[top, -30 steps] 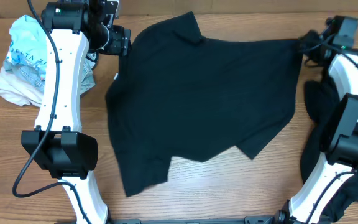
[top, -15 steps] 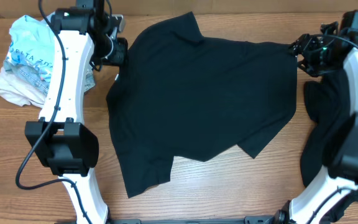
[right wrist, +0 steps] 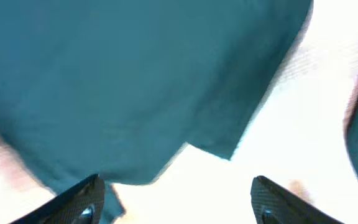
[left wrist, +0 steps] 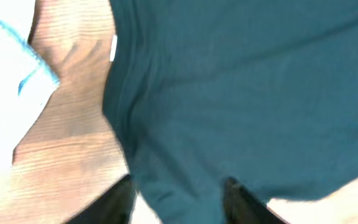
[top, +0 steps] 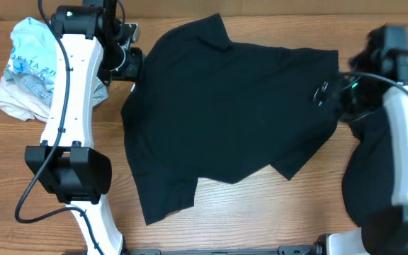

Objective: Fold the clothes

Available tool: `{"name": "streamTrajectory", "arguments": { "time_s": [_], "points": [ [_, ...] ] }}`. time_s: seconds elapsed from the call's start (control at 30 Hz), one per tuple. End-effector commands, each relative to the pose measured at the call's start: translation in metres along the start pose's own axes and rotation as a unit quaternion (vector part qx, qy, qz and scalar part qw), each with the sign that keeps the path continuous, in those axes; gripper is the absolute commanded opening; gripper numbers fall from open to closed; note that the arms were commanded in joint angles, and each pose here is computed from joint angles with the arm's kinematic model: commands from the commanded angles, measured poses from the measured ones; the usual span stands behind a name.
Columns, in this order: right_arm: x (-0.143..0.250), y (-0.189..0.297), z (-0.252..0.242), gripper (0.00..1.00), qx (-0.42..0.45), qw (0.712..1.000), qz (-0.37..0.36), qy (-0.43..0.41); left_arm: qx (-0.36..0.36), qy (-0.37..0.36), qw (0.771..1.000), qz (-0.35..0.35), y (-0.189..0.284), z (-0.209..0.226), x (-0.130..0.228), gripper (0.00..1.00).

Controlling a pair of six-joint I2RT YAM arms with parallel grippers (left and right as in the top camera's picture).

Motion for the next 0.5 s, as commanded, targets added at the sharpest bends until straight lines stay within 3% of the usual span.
{"name": "streamTrajectory", "arguments": {
  "time_s": [0.0,0.1,0.27,0.47],
  "points": [
    [0.028,-0.057,-0.035,0.71,0.064,0.993,0.072,-0.066,-0.028,0.002,1.0,-0.012,0.029,0.009,0.008,0.43],
    [0.052,-0.095,-0.049,0.66,0.062,0.988,0.113,-0.079,-0.03,0.022,0.999,-0.018,0.05,0.013,0.014,0.44],
    [0.078,-0.125,-0.061,0.58,0.06,0.983,0.147,-0.091,-0.028,0.056,0.996,-0.064,0.085,0.019,0.016,0.59],
    [0.106,-0.159,-0.065,0.54,0.025,0.978,0.173,-0.117,-0.028,0.079,0.992,-0.092,0.108,0.022,0.023,0.6]
  ]
}}
Point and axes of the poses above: each gripper's point midway between its finger pads, its own y axis back along the fingers, its own z axis along the line the jaws close on, x = y × z, the point moved 1 cm from there along y, back along the fingers, and after that the axes turned 2 degrees about y, right-handed, at the moved point
